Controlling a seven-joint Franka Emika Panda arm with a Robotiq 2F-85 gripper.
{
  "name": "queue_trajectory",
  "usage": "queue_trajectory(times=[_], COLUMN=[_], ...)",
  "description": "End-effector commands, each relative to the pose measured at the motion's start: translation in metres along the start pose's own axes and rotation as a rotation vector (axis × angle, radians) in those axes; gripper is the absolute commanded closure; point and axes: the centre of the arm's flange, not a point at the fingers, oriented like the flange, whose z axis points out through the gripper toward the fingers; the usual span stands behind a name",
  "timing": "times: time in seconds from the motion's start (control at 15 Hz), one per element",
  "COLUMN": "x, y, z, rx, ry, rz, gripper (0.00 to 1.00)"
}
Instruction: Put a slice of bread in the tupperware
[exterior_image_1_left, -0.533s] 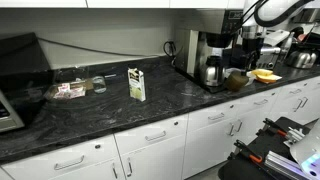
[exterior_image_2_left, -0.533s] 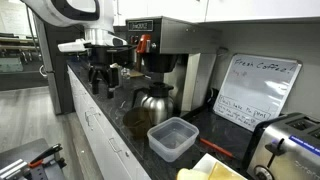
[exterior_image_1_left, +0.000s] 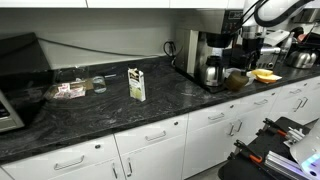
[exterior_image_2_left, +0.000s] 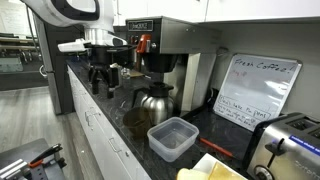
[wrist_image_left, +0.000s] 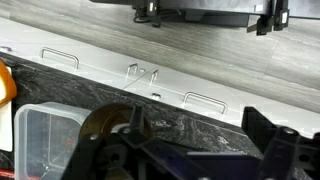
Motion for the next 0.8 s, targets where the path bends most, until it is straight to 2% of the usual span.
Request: queue_trajectory(times=[0.0, 0.53, 0.73], x=[0.000, 0.000, -0.011], y=[0.000, 0.000, 0.018], z=[0.000, 0.000, 0.002], rx=[0.000, 0.000, -0.048], ry=[0.000, 0.000, -0.017], rz=[0.000, 0.000, 0.038], gripper=[0.00, 0.00, 0.00])
